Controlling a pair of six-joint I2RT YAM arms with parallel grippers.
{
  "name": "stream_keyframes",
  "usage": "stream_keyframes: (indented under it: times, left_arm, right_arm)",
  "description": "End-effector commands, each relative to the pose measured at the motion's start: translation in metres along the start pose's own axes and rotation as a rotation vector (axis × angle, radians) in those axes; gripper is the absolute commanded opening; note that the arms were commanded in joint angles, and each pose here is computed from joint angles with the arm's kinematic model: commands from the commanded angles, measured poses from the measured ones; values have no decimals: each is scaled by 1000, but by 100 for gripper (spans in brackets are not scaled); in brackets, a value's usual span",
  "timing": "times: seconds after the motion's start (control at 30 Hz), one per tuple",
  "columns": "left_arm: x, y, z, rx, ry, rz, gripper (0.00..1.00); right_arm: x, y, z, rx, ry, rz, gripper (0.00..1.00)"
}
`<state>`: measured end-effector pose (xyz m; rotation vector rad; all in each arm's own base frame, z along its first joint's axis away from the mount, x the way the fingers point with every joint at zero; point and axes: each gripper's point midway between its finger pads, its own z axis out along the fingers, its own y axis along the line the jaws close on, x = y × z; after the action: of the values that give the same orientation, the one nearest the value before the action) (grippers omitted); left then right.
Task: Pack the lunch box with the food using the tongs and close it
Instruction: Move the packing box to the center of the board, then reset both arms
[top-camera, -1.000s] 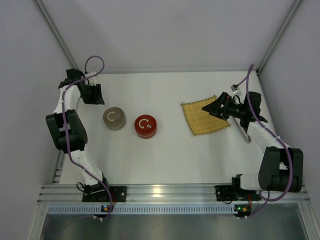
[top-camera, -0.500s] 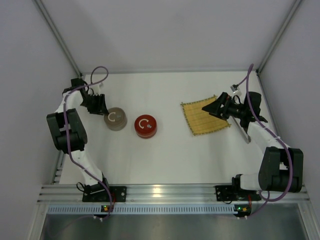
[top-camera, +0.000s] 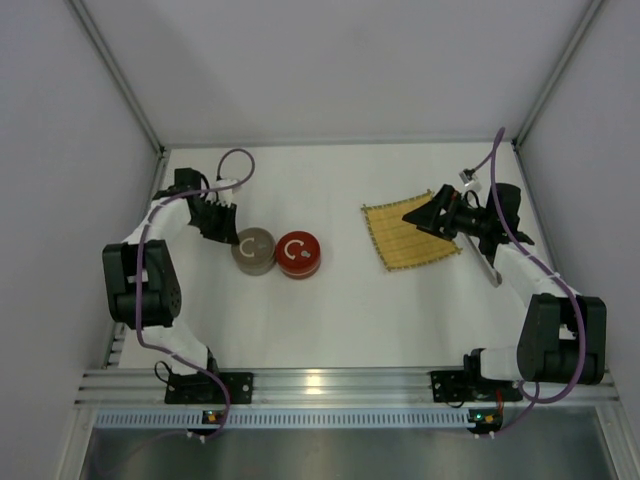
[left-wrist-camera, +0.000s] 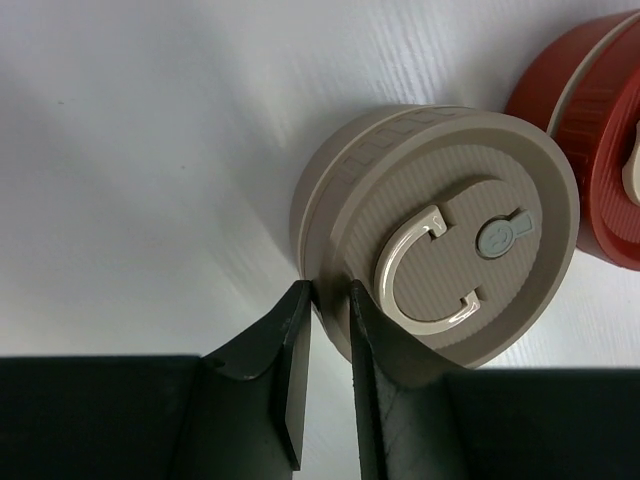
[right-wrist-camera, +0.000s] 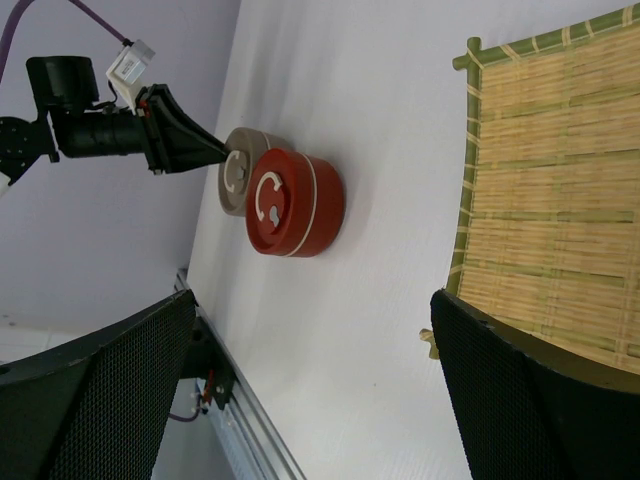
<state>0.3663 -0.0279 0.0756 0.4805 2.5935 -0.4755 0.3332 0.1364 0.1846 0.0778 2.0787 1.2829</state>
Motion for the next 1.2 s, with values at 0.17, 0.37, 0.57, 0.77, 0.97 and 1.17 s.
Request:
stream_keyframes:
  times: [0.17, 0.37, 0.57, 0.77, 0.97, 1.17]
  left_arm:
    - [46, -15, 3, 10, 101, 47, 24]
    - [46, -42, -5, 82, 74, 74, 37]
    - [5, -48, -41, 35, -44, 111, 61]
    - [-53, -57, -96, -29, -214, 120, 98]
    - [-58, -47, -98, -70, -269, -14, 98]
    - [-43, -10, -90, -152, -346, -130, 98]
  right_arm:
    - [-14, 24, -4, -33, -33, -96, 100]
    - [-13, 23, -2, -34, -30, -97, 99]
    - [-16, 24, -3, -26, -39, -126, 99]
    - [-23, 21, -9, 36, -44, -239, 99]
    - [-34, -2, -28, 229, -53, -476, 100]
    - [-27, -24, -51, 378, -65, -635, 99]
